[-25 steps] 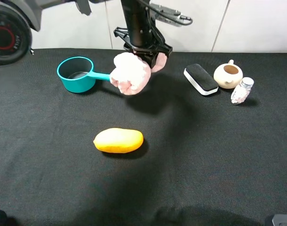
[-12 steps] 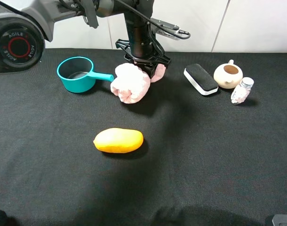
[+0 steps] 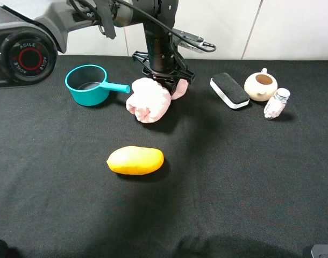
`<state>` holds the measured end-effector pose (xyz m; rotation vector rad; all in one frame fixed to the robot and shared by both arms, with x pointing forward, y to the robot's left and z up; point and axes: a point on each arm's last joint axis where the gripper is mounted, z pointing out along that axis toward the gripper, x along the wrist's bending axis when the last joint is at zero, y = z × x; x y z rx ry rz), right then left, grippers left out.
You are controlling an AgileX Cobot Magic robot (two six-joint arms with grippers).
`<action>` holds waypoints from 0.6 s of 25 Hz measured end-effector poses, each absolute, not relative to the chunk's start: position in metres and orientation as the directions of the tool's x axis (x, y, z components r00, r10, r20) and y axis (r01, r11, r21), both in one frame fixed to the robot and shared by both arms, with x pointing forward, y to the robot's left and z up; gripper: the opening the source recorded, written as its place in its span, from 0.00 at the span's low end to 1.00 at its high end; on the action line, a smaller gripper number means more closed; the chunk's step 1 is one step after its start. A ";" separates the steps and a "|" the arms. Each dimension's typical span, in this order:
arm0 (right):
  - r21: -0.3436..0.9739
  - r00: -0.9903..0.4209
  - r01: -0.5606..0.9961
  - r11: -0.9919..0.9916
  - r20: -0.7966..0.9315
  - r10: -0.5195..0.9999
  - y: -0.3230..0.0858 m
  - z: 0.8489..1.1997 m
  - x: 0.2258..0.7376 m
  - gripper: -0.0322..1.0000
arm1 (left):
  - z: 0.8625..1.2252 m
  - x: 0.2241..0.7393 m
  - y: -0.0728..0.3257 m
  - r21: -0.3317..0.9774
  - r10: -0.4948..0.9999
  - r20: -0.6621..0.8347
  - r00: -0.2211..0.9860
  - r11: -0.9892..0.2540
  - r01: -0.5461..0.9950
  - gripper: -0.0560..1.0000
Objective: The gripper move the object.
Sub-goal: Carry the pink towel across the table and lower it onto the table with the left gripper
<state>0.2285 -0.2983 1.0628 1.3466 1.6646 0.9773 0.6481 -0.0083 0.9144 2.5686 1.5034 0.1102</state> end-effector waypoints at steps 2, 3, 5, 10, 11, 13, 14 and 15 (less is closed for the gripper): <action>0.906 -0.147 0.396 0.148 -0.096 0.984 -0.298 1.063 0.229 0.70 | 0.914 0.648 -0.008 0.177 0.871 -0.019 0.491 -0.480 0.859 0.57; 0.906 -0.147 0.396 0.148 -0.096 0.984 -0.298 1.063 0.229 0.70 | 0.914 0.648 -0.008 0.177 0.871 -0.019 0.491 -0.480 0.859 0.57; 0.906 -0.147 0.396 0.148 -0.096 0.984 -0.298 1.063 0.229 0.70 | 0.914 0.648 -0.008 0.177 0.871 -0.019 0.491 -0.481 0.859 0.57; 0.906 -0.147 0.396 0.148 -0.096 0.984 -0.298 1.063 0.229 0.70 | 0.907 0.648 -0.008 0.163 0.871 -0.017 0.491 -0.482 0.861 0.57; 0.906 -0.147 0.396 0.148 -0.096 0.984 -0.298 1.063 0.229 0.70 | 0.905 0.648 -0.008 0.158 0.871 -0.016 0.491 -0.483 0.862 0.57; 0.906 -0.147 0.396 0.148 -0.096 0.984 -0.298 1.063 0.229 0.70 | 0.903 0.648 -0.008 0.153 0.871 -0.015 0.491 -0.483 0.862 0.57; 0.906 -0.147 0.396 0.148 -0.096 0.984 -0.298 1.063 0.229 0.70 | 0.903 0.648 -0.008 0.154 0.871 -0.015 0.491 -0.483 0.862 0.57; 0.906 -0.147 0.396 0.148 -0.096 0.984 -0.298 1.063 0.229 0.70 | 0.903 0.648 -0.008 0.154 0.871 -0.016 0.491 -0.483 0.862 0.57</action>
